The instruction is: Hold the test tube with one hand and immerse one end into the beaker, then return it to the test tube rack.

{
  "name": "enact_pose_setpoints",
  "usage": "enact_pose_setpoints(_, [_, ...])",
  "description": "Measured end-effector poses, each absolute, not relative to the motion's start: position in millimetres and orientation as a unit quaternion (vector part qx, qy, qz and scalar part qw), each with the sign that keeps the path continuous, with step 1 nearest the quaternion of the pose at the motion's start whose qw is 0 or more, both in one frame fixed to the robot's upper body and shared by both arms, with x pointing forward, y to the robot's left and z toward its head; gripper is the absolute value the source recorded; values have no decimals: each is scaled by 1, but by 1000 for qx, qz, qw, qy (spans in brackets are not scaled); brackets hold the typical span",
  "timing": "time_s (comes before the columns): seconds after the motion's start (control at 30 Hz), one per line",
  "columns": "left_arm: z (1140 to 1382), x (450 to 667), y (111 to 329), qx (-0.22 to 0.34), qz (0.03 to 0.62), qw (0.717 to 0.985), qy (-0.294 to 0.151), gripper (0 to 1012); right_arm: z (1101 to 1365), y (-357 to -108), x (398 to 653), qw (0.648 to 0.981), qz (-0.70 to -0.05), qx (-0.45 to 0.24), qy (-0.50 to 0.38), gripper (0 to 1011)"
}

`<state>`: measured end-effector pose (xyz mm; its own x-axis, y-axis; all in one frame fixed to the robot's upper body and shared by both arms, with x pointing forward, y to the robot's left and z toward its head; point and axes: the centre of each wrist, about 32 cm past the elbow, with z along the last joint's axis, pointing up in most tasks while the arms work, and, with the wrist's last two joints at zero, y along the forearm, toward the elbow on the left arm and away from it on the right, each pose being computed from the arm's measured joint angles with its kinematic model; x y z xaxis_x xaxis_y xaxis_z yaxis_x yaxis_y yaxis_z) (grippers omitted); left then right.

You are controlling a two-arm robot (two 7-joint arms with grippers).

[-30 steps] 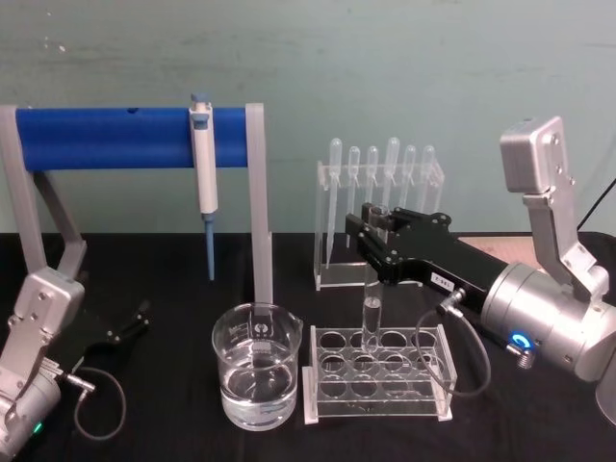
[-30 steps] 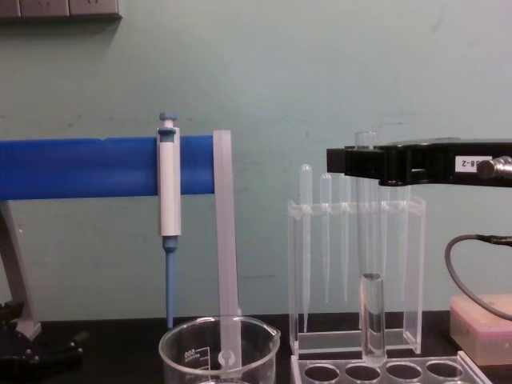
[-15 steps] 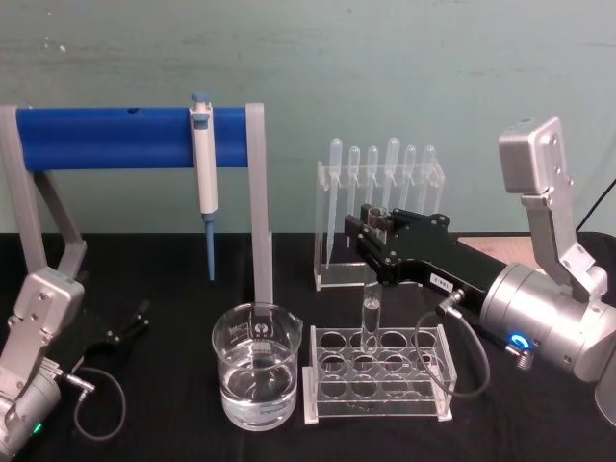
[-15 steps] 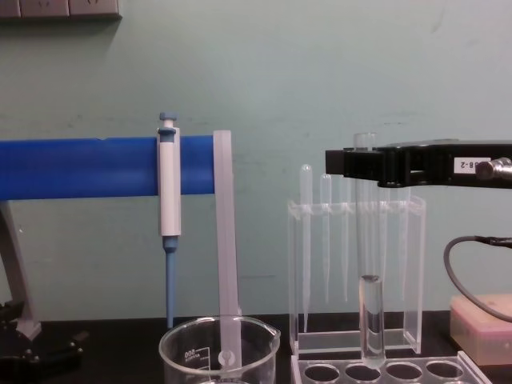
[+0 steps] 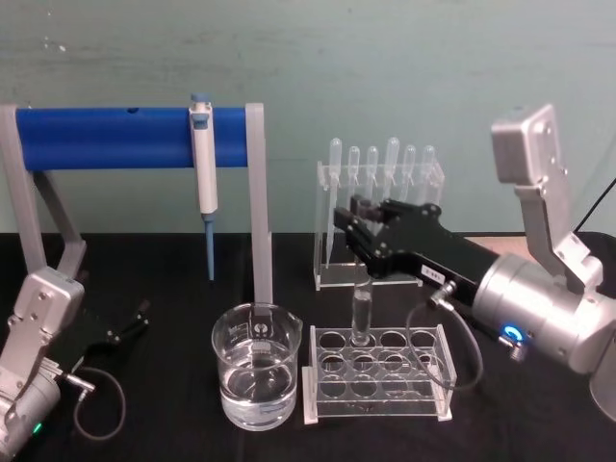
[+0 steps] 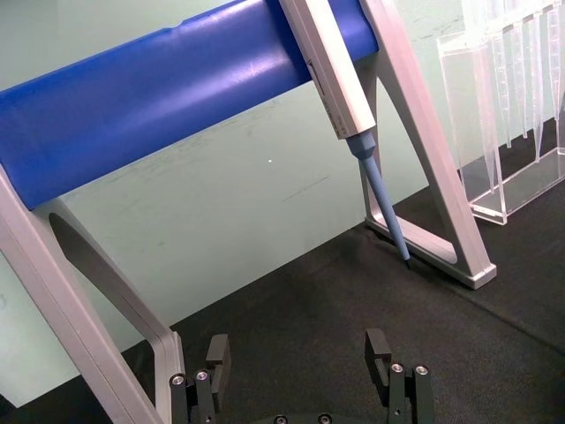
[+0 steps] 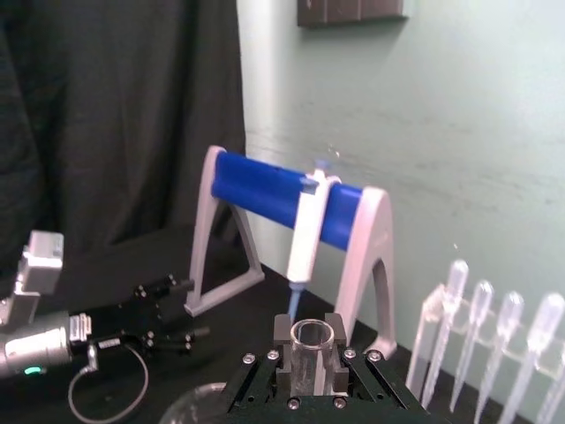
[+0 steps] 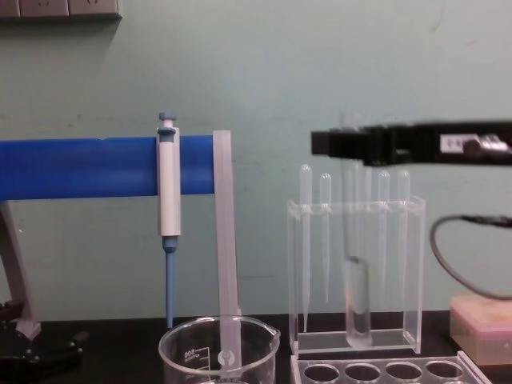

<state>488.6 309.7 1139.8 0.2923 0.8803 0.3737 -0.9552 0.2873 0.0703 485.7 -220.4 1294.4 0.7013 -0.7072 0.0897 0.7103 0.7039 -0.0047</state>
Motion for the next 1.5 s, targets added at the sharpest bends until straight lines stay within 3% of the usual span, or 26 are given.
enact_pose_setpoints(0.33, [1140, 489, 310, 141, 580, 791, -132, 1000, 1315, -192, 500, 934, -354, -3, -56, 224])
enact_pose_setpoints(0.63, [1140, 489, 310, 141, 580, 791, -132, 1000, 1314, -161, 521, 944, -327, -2, -44, 224])
enact_pose_setpoints(0.93, [1140, 489, 310, 141, 580, 791, -132, 1000, 1295, -143, 529, 947, -320, 5, -28, 224])
enact_pose_setpoints(1.5, [1140, 489, 310, 142, 580, 791, -132, 1000, 1248, -137, 527, 949, -313, -14, -30, 224])
